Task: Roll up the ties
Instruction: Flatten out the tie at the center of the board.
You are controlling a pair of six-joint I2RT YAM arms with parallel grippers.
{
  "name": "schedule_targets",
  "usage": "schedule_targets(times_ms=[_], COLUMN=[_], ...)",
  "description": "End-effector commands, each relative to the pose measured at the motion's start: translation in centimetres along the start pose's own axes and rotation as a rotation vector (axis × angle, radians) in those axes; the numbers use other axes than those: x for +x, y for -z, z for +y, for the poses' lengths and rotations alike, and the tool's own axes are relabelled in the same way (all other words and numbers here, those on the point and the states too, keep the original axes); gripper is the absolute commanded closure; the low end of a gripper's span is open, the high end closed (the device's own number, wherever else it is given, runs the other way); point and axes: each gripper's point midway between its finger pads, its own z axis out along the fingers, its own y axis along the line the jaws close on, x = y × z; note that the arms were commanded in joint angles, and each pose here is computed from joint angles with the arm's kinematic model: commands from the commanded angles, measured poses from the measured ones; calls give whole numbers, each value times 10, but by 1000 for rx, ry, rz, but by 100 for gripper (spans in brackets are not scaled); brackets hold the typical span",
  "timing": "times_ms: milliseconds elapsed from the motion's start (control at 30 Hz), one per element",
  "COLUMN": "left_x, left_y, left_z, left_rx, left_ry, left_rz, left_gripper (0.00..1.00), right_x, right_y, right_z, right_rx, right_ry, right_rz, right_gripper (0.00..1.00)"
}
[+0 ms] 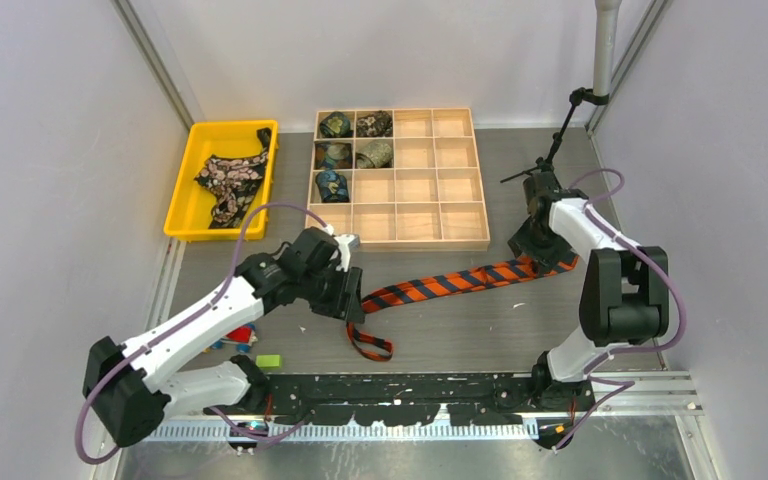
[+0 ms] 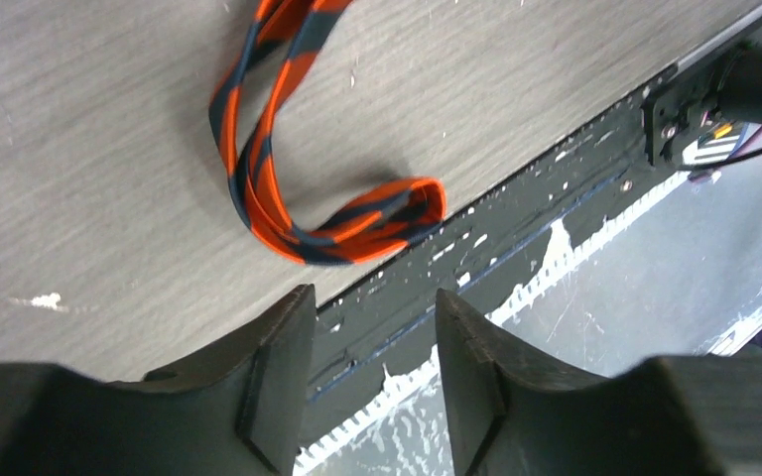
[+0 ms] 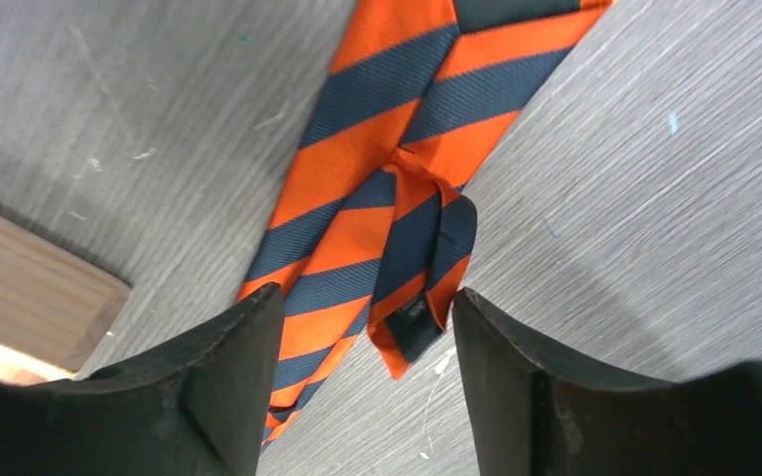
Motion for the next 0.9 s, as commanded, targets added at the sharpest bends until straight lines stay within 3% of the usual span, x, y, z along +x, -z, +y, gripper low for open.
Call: schedule_targets(times_ms=[0,300,467,867], left_x=[30,61,66,59], left_y=[11,-16,-38,-60], left_z=[5,-13,-20,-5], left_rx=[-86,-139,-136,-217], left_ry=[28,13,58,183], left_rz=[52,105,63,-57], left_gripper=[48,44,44,49], right_x=[-31,-15,1,107], right_y=[33,96,124,132], right_z=[4,-24,-27,78], right_rx=[-43,-154,-269,-450], right_ry=[-6,2,29,280], right_rz=[-109,-200,-213,-142], right_gripper=[27,22,16,16])
